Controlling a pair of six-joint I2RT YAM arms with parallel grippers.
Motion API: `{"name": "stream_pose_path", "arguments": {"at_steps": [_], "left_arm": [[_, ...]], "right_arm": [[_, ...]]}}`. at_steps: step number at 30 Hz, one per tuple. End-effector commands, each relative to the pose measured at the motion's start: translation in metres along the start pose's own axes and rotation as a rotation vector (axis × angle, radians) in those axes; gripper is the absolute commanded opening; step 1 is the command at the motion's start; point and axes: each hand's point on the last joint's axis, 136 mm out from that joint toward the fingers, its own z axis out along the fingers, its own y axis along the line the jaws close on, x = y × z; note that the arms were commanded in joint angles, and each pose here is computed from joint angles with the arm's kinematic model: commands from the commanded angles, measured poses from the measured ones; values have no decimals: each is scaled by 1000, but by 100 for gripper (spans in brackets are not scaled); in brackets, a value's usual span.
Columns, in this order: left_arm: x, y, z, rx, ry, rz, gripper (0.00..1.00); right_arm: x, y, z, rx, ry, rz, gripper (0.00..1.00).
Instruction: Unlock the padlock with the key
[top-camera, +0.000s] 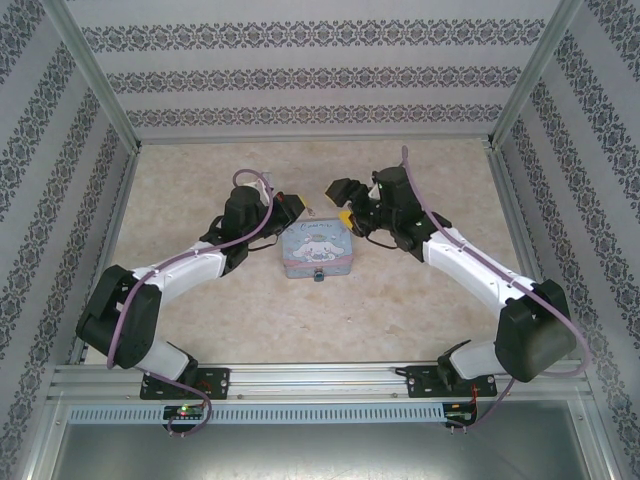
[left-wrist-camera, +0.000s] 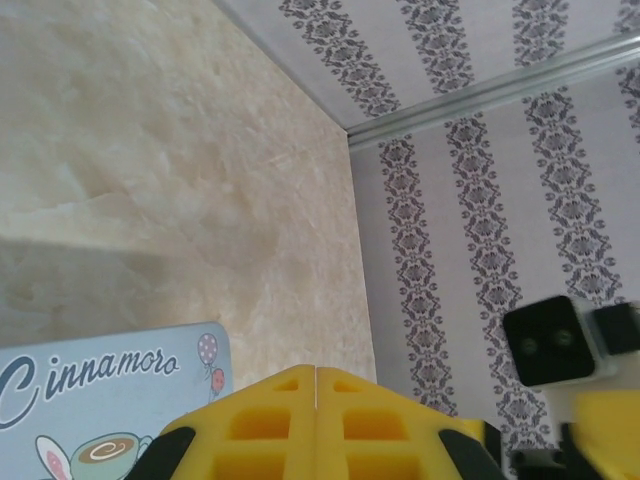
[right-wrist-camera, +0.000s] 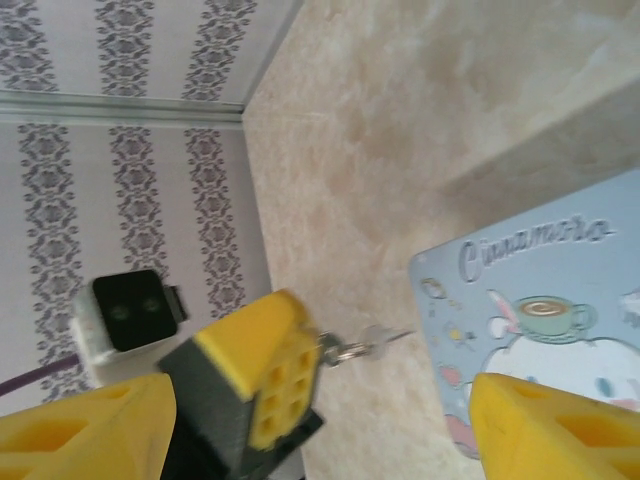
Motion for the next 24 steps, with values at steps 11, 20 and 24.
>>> {"name": "stream_pose_path", "arguments": {"at_steps": [11,20,24], "left_arm": [[5,-65,3,290,106,177,0],[5,-78,-1,390,83,237,0],[0,-79,0,405,56,214,0]], "right_arm": [[-15,6,-14,-181,-46,-125,65],[-15,12,-20,-294,-31,-161,57],[-14,19,-23,-338,-27,-166,55]]}}
